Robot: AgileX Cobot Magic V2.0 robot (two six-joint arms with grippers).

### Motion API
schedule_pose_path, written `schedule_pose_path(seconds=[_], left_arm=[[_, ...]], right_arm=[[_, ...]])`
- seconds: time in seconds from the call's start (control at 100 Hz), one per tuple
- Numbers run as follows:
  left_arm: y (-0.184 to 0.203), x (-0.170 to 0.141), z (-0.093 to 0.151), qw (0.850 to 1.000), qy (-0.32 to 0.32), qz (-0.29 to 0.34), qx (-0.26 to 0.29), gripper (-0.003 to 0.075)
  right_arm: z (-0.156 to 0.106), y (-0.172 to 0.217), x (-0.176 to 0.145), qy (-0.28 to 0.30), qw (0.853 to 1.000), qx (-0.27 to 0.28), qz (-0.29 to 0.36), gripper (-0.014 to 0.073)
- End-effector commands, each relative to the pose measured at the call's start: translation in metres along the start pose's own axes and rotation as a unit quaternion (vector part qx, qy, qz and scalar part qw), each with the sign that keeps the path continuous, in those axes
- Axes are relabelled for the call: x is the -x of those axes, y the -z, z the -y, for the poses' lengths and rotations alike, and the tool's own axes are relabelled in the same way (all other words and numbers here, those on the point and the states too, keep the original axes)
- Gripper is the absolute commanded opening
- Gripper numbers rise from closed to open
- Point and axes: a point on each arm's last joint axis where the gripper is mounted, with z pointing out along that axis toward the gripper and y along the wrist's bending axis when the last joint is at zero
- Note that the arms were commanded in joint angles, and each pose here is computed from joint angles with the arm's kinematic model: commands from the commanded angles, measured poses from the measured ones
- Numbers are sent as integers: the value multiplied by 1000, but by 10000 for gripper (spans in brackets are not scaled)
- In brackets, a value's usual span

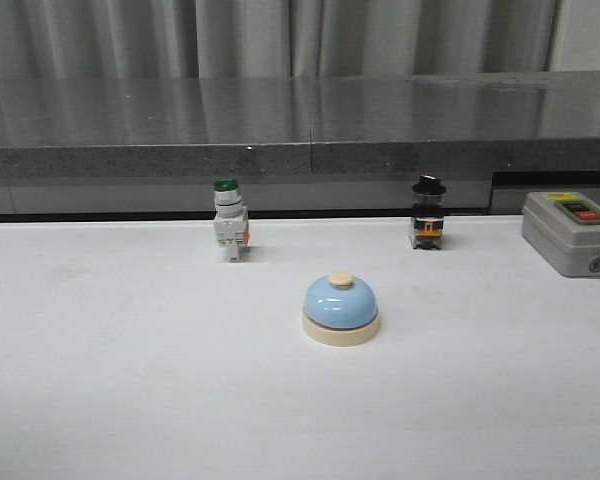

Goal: Place and press bell with both arms

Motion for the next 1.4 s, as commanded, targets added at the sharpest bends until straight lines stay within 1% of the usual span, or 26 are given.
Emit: schedule_pose_path(seconds=[0.0,0.12,0.29,0.47,0.57,0.67,0.74,0.79,0.93,1.15,1.39], left_arm=[[15,1,-1,998,8,70,4,-20],[24,-15,-5,995,9,99,14,-20],[34,-43,-8,993,9,112,23,-20],[42,-68,-11,991,-10,128,36,-20],[40,-82,-13,990,-14,134,41,-20],[35,-94,-16,986,-13,159,44,-20],[33,-102,-18,979,-16,199,48,-20],[32,-107,-20,970,-22,236,54,-20],[31,-124,-25,950,-50,302,71,-20],[24,-152,-30,922,-63,376,75,-20],[16,-177,-35,904,-63,416,81,-20]], right_arm=[[-1,3,14,6,998,4,58,-59],[-1,3,14,6,998,4,58,-59],[-1,3,14,6,998,4,58,-59],[-1,3,14,6,998,4,58,-59],[-1,3,14,6,998,4,58,-59],[-1,3,14,6,998,4,58,-59],[-1,3,14,6,998,4,58,-59],[-1,3,14,6,998,4,58,-59],[-1,3,14,6,998,4,58,-59],[-1,3,14,6,998,4,58,-59],[-1,3,14,6,998,4,58,-59]])
